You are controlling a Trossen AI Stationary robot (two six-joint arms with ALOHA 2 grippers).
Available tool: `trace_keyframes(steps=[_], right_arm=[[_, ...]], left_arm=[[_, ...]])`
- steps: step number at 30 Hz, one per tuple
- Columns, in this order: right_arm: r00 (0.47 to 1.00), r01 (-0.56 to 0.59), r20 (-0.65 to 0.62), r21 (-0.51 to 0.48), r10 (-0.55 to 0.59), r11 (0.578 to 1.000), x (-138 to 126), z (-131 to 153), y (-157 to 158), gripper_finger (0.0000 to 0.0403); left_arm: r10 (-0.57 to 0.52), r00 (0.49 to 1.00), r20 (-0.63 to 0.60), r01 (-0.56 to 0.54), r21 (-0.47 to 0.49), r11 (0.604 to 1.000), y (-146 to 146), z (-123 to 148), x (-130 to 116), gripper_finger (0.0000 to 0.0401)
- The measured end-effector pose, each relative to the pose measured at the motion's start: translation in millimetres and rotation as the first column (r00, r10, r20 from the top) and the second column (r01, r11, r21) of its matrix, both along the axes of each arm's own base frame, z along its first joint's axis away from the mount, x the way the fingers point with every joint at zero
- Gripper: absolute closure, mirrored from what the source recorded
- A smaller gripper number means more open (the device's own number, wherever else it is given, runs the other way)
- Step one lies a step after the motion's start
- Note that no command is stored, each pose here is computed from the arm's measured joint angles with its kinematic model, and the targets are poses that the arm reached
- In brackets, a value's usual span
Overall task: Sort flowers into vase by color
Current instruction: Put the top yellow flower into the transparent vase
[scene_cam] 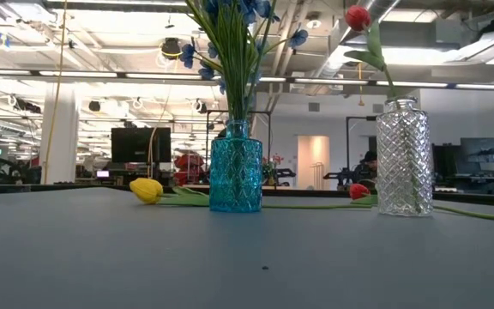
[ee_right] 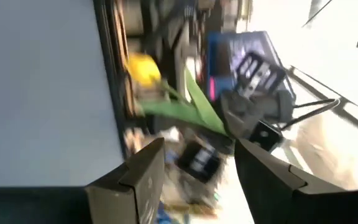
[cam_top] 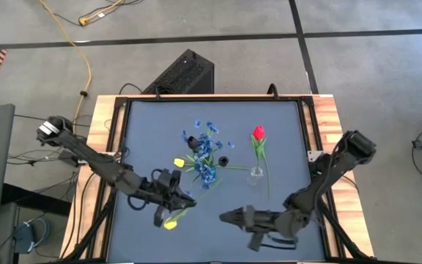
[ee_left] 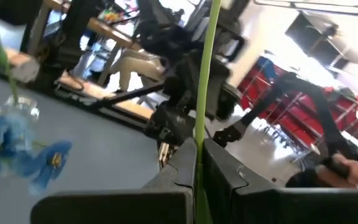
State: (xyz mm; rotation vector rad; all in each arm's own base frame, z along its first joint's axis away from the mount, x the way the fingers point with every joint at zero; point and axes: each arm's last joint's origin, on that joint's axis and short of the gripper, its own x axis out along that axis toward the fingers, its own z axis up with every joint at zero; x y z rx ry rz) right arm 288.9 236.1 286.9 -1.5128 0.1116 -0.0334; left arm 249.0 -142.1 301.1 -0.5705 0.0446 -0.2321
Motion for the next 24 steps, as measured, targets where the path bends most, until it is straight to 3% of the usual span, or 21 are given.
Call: trace_keyframes(steps=[6, 11, 24], right_arm=[[0.978, 0.209, 0.010, -0.140, -0.210, 0.968, 35, 1, 2, 0.0185], [0.962, 0.266, 0.000, -0.246, -0.275, 0.932, 57, -4, 8, 0.0194], [0.941, 0.327, -0.002, -0.259, -0.339, 0.909, 72, -7, 7, 0.0258]], left_arm=[[0.031, 0.997, -0.072, -0.036, -0.066, 0.997, -4, -15, 9, 0.0401], [0.030, 0.995, -0.099, -0.038, -0.079, 0.996, -6, -20, 11, 0.0401], [0.034, 0.991, -0.127, -0.043, -0.068, 0.997, -6, -23, 11, 0.0401]])
